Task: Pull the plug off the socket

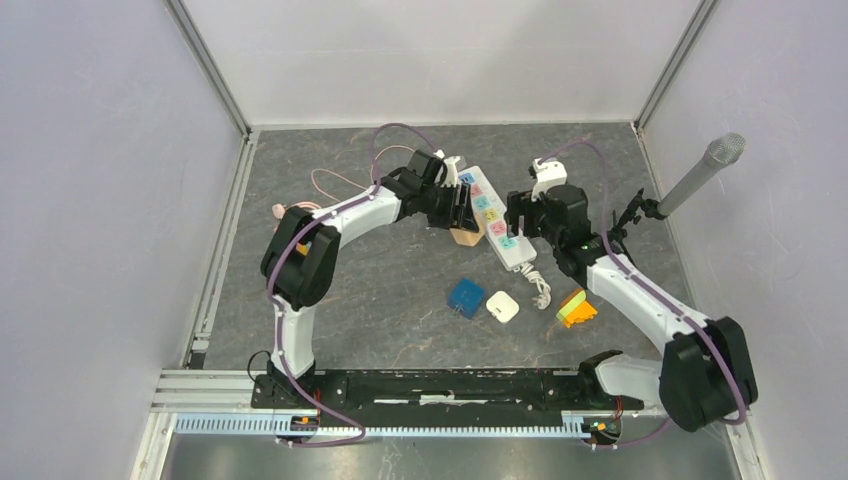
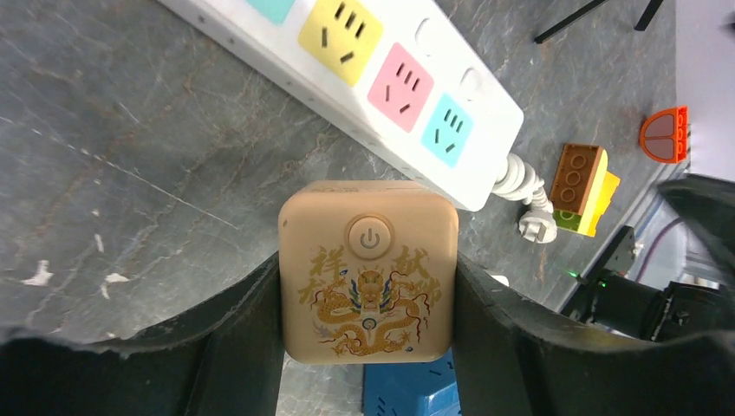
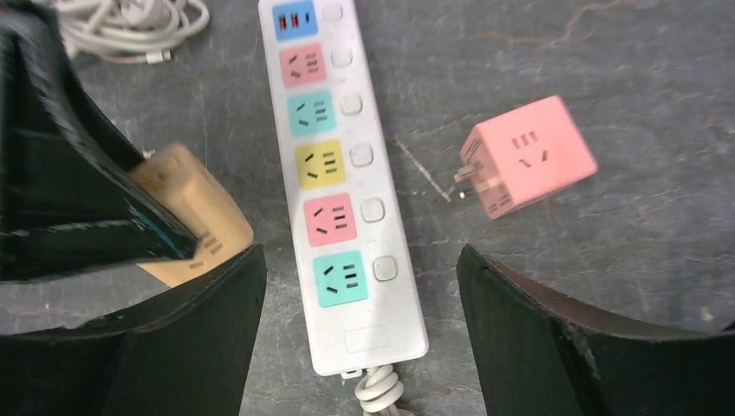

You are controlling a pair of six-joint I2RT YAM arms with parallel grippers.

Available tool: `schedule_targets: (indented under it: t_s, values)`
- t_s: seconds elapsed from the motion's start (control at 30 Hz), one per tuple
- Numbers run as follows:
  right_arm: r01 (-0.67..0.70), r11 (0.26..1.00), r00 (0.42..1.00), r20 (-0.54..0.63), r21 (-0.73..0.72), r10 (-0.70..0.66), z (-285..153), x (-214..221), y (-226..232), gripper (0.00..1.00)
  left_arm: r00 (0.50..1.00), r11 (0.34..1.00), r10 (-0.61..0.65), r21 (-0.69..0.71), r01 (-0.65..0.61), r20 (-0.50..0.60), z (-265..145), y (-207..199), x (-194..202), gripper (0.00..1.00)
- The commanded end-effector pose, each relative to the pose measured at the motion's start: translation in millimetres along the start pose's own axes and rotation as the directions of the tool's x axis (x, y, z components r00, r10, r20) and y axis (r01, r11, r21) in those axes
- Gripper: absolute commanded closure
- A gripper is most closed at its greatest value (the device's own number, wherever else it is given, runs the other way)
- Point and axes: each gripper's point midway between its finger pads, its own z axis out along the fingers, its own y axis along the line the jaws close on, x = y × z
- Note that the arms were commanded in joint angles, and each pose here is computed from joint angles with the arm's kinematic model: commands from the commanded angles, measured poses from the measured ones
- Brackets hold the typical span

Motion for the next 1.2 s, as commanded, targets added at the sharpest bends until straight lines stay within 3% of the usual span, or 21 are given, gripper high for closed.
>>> schedule_targets:
  t_s: [0.0,0.17,0.3,0.57,0.77,0.97,1.07,1.17]
  values:
    - [-0.016,0.999,0.993,0.114,0.051,0.010,-17,-35,-11,0.15,0.996,0.993,-0.088,0.082,0.088,-0.001,5,-17,-6,0.48]
    - [-0.028,0.999,0.991,0.129,0.031,0.024,-25,-35,-8,0.15,0.995,0.994,-0.098,0.042,0.098,-0.013,8,-6,2,0.33]
    - [-0.027,0.999,0.993,0.120,0.036,0.023,-27,-29,-9,0.15,0.998,0.995,-0.058,-0.079,0.057,-0.017,7,20,6,0.21]
    - [-0.018,0.999,0.992,0.127,0.040,0.013,-33,-27,-12,0.14,0.998,0.989,-0.056,-0.138,0.052,-0.021,-1,35,3,0.13]
    - [-0.009,1.000,0.992,0.129,0.021,0.006,-37,-27,-9,0.14,0.997,0.970,0.027,-0.244,-0.008,0.075,-47,43,-35,0.00]
    - [-0.019,1.000,0.990,0.137,-0.009,0.020,-39,-24,-4,0.14,0.988,0.921,0.040,-0.389,0.020,0.147,-109,70,-55,0.00]
    - [-0.026,0.999,0.990,0.137,-0.023,0.029,-39,-20,-2,0.14,0.975,0.867,0.037,-0.492,0.078,0.219,-149,87,-60,0.00]
    - [-0.036,0.999,0.991,0.128,-0.040,0.040,-37,-13,1,0.14,0.946,0.765,0.065,-0.625,0.156,0.316,-197,106,-59,0.00]
